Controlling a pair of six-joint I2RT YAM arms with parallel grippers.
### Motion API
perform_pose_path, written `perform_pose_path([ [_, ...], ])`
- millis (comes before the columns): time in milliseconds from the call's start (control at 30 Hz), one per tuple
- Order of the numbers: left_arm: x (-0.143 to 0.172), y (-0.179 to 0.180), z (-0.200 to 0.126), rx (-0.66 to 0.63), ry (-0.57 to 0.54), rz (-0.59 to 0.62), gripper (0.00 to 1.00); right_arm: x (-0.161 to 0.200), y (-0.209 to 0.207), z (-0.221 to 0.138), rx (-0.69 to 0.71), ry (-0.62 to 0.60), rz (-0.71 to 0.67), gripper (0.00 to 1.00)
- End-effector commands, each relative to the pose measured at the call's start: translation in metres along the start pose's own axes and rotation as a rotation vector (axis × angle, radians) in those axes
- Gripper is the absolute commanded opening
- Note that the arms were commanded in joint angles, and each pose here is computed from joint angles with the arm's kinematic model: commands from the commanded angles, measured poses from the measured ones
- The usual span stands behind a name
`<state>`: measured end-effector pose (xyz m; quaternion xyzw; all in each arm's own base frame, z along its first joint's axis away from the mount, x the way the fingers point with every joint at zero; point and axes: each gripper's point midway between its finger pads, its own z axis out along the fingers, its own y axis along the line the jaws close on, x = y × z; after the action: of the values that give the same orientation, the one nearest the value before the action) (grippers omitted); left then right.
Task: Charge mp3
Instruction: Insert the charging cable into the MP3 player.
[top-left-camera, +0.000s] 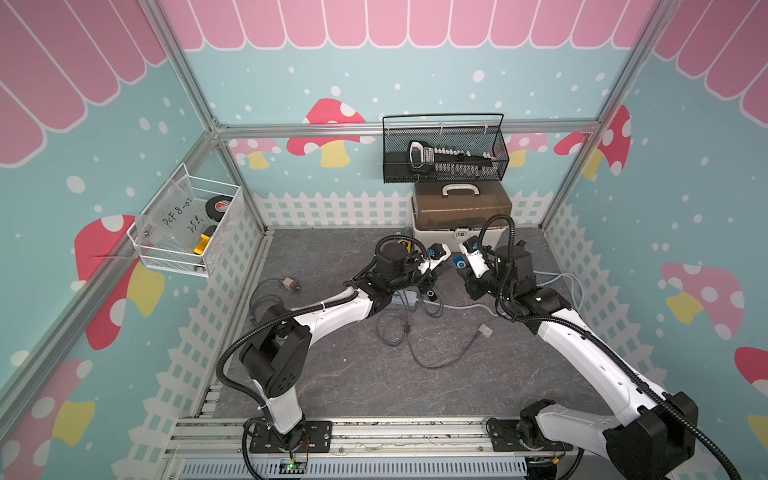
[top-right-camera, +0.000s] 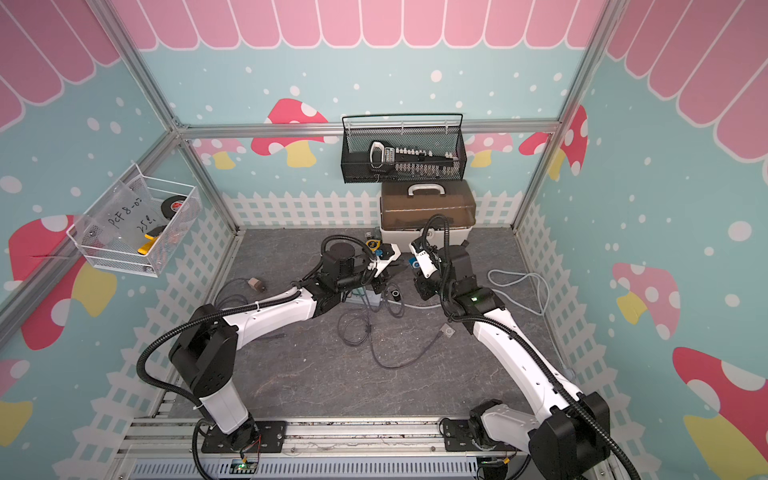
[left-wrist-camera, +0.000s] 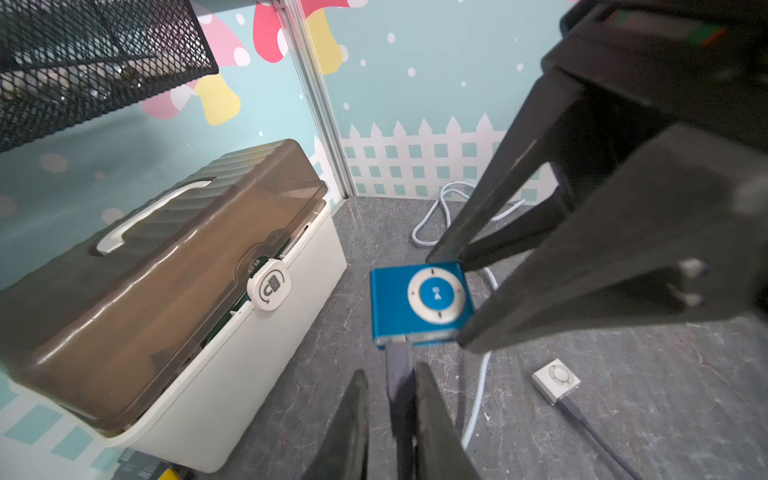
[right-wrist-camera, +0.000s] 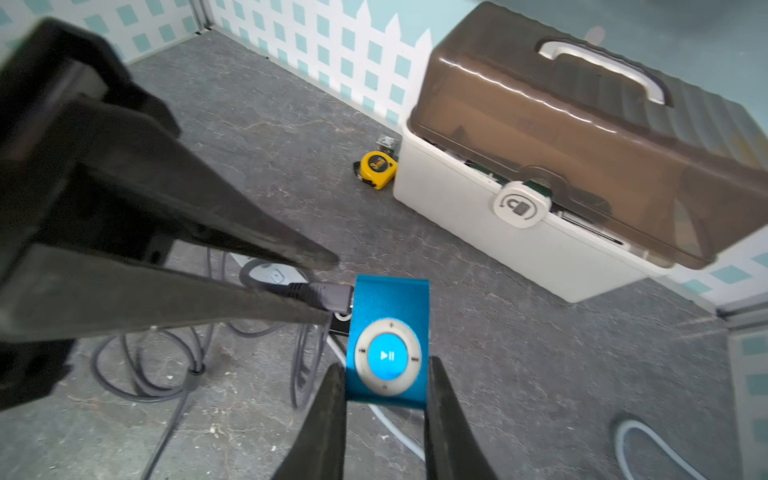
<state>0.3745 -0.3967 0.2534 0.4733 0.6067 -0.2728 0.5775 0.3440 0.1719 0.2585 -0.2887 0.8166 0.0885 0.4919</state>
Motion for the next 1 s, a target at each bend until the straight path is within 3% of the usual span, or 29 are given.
perform_pose_path([
  [0, -0.014, 0.012, -0.014, -0.059, -0.021, 0.003, 0.3, 0.005, 0.013, -0.001, -0.029, 0.014, -0.003, 0.0],
  [200, -0.02, 0.018, -0.038, -0.092, -0.036, -0.039, 0.42, 0.02, -0.013, -0.003, 0.121, 0.076, -0.026, 0.0],
  [467, -0.026, 0.02, -0.061, -0.129, -0.017, -0.048, 0.45, 0.031, -0.045, -0.001, 0.295, 0.122, -0.029, 0.0],
  [667, -0.025, 0.04, -0.079, -0.227, 0.021, -0.07, 0.45, 0.055, -0.077, 0.01, 0.431, 0.22, 0.083, 0.0],
  [867, -0.021, 0.054, -0.093, -0.313, 0.074, -0.063, 0.46, 0.091, -0.102, 0.028, 0.441, 0.301, 0.279, 0.01],
  [967, -0.018, 0.055, -0.098, -0.334, 0.097, -0.063, 0.46, 0.107, -0.111, 0.041, 0.434, 0.346, 0.299, 0.01],
])
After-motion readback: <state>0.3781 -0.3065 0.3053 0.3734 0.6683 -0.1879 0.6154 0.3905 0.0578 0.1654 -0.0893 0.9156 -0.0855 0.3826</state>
